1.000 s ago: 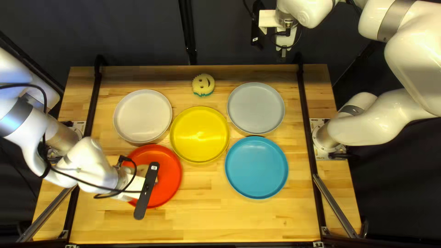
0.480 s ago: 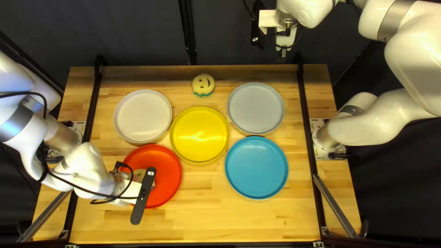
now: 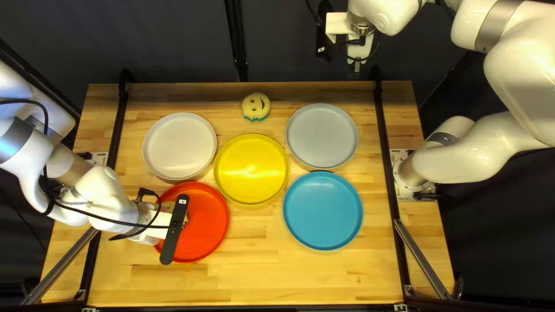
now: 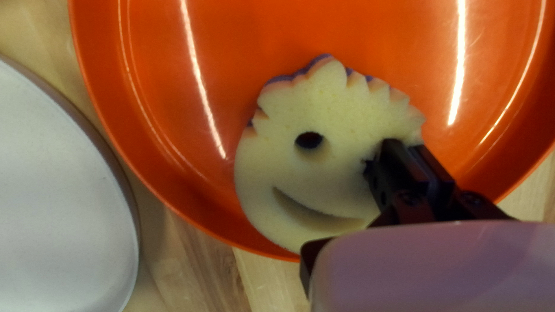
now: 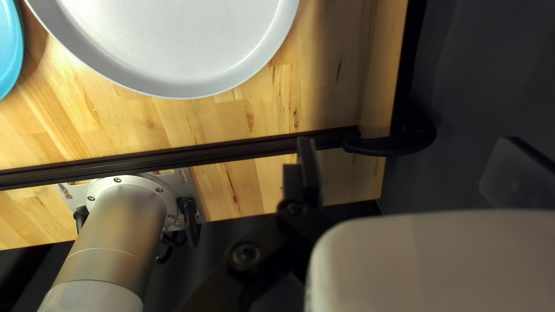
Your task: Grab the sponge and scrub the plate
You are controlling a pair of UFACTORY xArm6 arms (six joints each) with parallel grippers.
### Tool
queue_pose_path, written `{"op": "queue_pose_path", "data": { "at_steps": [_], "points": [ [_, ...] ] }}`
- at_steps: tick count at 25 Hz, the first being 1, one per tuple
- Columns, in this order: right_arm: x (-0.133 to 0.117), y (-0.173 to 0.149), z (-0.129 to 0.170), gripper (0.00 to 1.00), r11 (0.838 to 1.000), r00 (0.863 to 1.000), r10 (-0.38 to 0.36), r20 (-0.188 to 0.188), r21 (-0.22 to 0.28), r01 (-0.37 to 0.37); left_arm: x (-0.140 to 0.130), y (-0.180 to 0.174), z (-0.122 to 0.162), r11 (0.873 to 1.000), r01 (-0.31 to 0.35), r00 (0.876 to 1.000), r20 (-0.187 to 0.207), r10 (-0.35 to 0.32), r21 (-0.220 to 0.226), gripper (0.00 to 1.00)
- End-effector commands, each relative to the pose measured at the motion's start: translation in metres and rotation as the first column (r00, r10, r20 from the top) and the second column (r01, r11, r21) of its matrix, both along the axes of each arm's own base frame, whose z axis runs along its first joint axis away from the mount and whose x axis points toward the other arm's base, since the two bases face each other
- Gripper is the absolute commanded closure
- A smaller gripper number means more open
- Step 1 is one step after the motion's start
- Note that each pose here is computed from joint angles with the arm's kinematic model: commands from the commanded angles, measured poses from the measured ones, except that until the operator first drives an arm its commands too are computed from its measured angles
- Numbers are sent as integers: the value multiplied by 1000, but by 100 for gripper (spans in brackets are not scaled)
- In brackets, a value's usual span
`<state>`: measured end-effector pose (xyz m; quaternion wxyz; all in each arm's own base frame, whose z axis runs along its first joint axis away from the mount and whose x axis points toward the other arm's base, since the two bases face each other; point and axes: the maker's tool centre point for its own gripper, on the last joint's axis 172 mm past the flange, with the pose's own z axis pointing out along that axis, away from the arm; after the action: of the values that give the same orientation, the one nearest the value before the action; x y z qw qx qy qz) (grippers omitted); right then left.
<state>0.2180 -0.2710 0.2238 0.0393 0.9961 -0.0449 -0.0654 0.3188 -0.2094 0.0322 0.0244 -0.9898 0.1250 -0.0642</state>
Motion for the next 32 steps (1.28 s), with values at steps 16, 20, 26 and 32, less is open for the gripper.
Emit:
{"op": "queue_pose_path", "data": {
  "at_steps": [16, 20, 26, 32],
  "points": [
    [0, 0, 0, 0, 1000, 1000, 0, 0, 0, 0, 7, 37, 11, 1000, 16, 1000, 2, -16, 20, 100],
    [0, 0, 0, 0, 1000, 1000, 0, 0, 0, 0, 10, 65, 13, 1000, 8, 1000, 1, -8, 18, 100],
    [0, 0, 0, 0, 1000, 1000, 0, 0, 0, 0, 12, 56, 13, 1000, 17, 1000, 4, -17, 21, 100],
    [0, 0, 0, 0, 1000, 1000, 0, 0, 0, 0, 22, 10, 10, 999, 49, 999, 16, -49, 24, 100]
  ]
}}
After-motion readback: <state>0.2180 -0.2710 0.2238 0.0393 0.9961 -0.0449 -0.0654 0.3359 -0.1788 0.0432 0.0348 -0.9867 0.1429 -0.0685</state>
